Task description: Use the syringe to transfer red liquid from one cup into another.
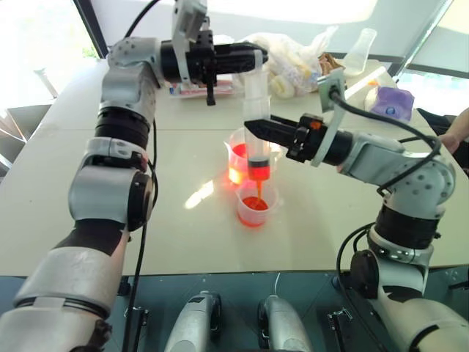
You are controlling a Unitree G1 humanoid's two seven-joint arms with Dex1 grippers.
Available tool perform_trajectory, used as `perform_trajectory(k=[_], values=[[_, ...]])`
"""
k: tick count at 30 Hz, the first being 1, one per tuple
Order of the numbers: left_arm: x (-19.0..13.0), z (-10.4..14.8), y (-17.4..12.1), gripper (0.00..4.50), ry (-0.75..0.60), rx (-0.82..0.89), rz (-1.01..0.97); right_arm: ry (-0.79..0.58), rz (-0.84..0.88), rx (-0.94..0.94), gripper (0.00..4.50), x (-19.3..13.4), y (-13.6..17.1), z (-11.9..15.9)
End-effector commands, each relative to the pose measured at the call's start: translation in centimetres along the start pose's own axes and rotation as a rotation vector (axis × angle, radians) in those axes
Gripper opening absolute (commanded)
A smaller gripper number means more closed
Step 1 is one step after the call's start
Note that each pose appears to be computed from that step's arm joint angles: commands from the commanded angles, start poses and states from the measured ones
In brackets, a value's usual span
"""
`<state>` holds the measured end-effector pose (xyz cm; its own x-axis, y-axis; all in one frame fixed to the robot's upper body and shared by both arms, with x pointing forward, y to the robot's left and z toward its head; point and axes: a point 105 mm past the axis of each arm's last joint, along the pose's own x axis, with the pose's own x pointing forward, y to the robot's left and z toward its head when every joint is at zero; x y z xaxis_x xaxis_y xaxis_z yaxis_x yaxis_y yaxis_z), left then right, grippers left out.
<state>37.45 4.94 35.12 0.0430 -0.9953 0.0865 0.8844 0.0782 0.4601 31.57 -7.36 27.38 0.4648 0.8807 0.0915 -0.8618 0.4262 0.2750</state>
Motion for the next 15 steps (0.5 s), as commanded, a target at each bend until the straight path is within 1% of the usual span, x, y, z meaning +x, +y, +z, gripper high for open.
perform_trajectory(k=[1,9,15], values=[[0.7,1.2,-0.6,0.0,-0.042,0.015,-0.048,-0.062,-0.004,-0.069,1.49,-0.3,0.2,1.4],[0.9,0.4,-1.6,0.0,-0.028,-0.014,-0.082,-0.074,-0.009,-0.091,1.49,-0.5,0.0,1.8],[1.7,-0.3,-2.8,0.0,-0.034,-0.044,-0.12,-0.093,-0.028,-0.105,1.49,-0.7,-0.3,2.2]])
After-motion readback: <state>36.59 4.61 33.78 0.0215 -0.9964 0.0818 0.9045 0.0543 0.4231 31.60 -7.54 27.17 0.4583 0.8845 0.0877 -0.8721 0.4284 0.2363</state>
